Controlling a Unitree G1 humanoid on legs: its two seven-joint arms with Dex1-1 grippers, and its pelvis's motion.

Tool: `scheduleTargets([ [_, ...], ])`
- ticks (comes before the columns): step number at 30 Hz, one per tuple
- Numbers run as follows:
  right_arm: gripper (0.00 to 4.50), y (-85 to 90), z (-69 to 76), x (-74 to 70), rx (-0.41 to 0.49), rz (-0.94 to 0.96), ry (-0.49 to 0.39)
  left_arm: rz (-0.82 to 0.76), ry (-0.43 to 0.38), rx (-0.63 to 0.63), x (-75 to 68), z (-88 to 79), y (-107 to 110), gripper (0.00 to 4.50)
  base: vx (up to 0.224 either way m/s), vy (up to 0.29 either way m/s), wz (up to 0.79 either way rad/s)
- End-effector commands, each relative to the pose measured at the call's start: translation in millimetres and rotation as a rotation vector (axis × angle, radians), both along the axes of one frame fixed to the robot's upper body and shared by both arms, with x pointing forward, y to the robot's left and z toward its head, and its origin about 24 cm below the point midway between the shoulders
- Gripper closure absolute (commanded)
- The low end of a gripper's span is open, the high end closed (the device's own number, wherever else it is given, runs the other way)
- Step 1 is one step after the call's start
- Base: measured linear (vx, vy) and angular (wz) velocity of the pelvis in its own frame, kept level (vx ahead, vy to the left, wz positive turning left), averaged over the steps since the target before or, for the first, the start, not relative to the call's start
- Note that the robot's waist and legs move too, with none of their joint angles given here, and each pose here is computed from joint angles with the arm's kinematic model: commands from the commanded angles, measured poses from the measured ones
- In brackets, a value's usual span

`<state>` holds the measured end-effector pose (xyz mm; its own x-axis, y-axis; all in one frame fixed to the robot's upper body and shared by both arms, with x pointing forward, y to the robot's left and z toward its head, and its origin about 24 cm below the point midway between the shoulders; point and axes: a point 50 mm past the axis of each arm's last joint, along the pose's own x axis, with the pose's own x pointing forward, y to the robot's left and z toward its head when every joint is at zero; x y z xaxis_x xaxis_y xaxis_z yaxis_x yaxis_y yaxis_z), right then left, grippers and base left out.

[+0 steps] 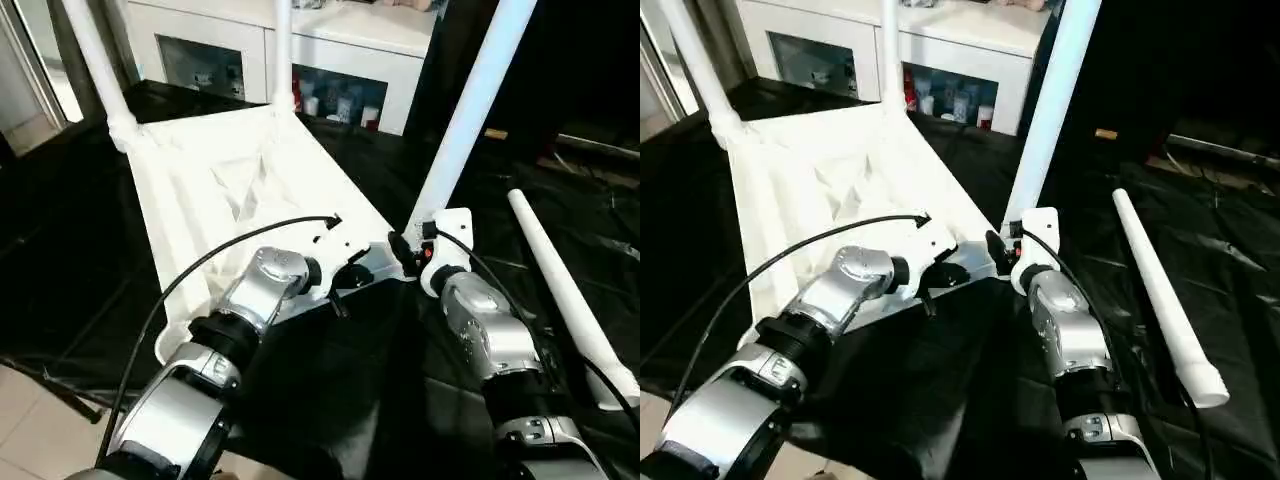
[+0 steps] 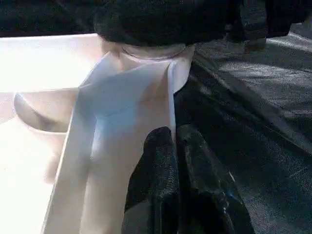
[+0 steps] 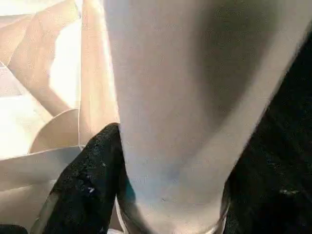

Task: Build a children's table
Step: Rotate leg to tighten, then rotate table base

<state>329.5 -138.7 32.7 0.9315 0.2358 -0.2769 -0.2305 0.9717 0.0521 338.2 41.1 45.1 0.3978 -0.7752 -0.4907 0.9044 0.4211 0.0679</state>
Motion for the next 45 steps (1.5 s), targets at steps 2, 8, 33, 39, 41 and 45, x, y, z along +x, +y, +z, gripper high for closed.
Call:
scheduleTargets([
  [2, 1.17, 13.7, -16.9, -10.3, -0.029, 0.070, 0.064, -0.010, -0.084, -0.058, 3.3, 11.7, -15, 4.50, 0.000, 0.000, 0.00],
  [8, 1.17, -16.7, 8.9, -10.7, 0.019, 0.046, -0.057, 0.070, -0.198, -0.123, 14.4, 26.0, -12, 4.50, 0.000, 0.000, 0.00],
  [33, 1.15, -7.4, -5.1, -34.7, -0.021, 0.253, 0.089, 0.971, -0.575, 0.145, -23.4, 80.4, 206, 2.35, 0.000, 0.000, 0.00],
  [39, 1.15, -5.9, -9.8, -28.2, -0.044, 0.232, 0.118, 1.086, -0.540, 0.284, -49.9, 81.0, 232, 1.95, 0.000, 0.000, 0.00],
  [41, 1.15, -5.6, -9.5, -24.5, -0.050, 0.223, 0.119, 1.054, -0.427, 0.335, -60.8, 66.9, 235, 1.55, 0.000, 0.000, 0.00],
  [45, 1.15, -9.1, -7.9, -24.5, -0.057, 0.203, 0.112, 0.874, -0.254, 0.264, -65.5, 48.3, 207, 1.38, 0.000, 0.000, 0.00],
])
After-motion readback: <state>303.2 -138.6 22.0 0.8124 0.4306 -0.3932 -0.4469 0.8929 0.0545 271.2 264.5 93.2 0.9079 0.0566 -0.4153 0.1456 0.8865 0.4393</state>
